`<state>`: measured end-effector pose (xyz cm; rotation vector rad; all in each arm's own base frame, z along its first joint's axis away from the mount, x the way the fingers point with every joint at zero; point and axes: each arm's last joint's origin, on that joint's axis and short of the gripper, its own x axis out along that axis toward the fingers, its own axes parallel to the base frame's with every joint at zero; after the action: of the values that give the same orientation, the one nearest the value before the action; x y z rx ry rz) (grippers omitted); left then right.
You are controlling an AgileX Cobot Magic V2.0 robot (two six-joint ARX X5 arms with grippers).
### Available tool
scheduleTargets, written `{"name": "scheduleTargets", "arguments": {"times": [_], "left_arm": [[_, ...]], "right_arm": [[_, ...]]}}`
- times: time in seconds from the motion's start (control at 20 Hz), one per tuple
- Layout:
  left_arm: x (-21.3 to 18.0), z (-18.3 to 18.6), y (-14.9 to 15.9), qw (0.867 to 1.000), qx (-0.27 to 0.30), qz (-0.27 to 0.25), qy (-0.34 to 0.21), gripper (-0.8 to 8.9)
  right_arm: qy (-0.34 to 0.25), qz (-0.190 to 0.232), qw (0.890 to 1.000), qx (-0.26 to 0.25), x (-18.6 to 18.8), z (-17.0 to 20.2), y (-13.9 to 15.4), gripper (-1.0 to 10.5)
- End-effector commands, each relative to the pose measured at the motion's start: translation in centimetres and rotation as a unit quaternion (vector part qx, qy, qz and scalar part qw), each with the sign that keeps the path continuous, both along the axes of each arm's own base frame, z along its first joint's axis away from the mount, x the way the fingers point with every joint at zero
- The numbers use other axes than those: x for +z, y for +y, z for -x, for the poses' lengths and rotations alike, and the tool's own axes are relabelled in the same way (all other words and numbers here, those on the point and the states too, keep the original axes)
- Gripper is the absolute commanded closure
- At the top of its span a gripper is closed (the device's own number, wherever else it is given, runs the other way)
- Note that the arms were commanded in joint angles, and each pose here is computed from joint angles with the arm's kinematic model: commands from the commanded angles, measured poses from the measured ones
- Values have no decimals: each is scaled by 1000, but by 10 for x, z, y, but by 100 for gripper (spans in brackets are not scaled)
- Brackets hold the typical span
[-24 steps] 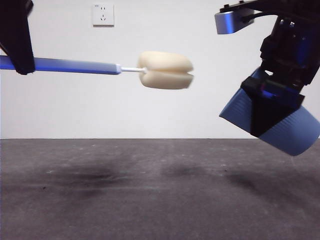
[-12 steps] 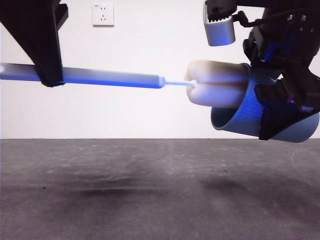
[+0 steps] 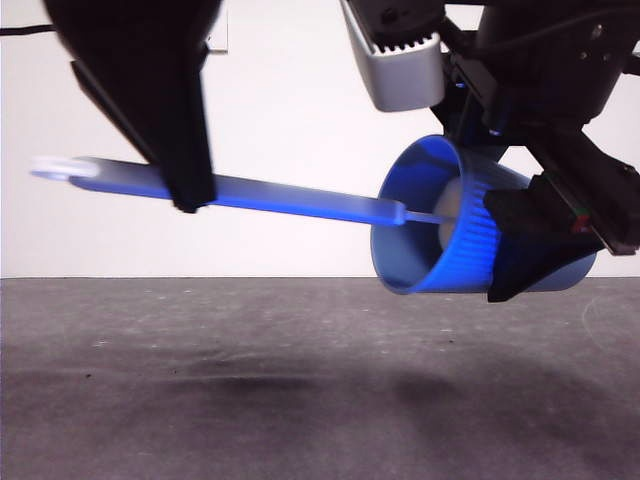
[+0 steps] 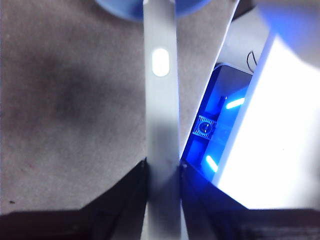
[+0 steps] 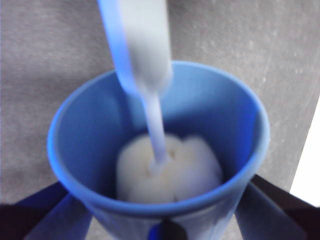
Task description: Pick up the cup brush,pick up the cup,insert the brush into the cup,clean the cup,put the cup brush back,put the cup back to the fixed position on the table
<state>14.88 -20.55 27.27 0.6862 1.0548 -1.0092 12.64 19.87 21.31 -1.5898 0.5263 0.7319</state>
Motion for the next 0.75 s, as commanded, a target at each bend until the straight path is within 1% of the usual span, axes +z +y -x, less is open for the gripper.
{"name": "scheduleTargets", "arguments": {"times": [0.05, 0.2, 0.3, 0.45, 0.6, 0.75], "left_arm": [[-1, 2, -4, 1000, 4, 11, 1, 822], [-2, 3, -1, 1000, 9, -8, 8, 822], [-3, 5, 4, 999, 17, -38, 3, 822], [-2, 8, 13, 996, 28, -86, -10, 822], [5, 14, 23, 995, 31, -92, -6, 822], [6, 17, 26, 994, 30, -101, 1, 822]], "right_arm": [[0, -3, 1000, 3, 0, 1, 3, 963], [-9, 4, 1000, -8, 0, 0, 1, 963], [-16, 20, 1000, -18, -1, 0, -2, 964], [-16, 26, 999, -43, -1, -4, -7, 963], [-12, 21, 997, -67, -2, -8, -11, 963], [-12, 20, 998, -67, -2, -9, -11, 963]]}}
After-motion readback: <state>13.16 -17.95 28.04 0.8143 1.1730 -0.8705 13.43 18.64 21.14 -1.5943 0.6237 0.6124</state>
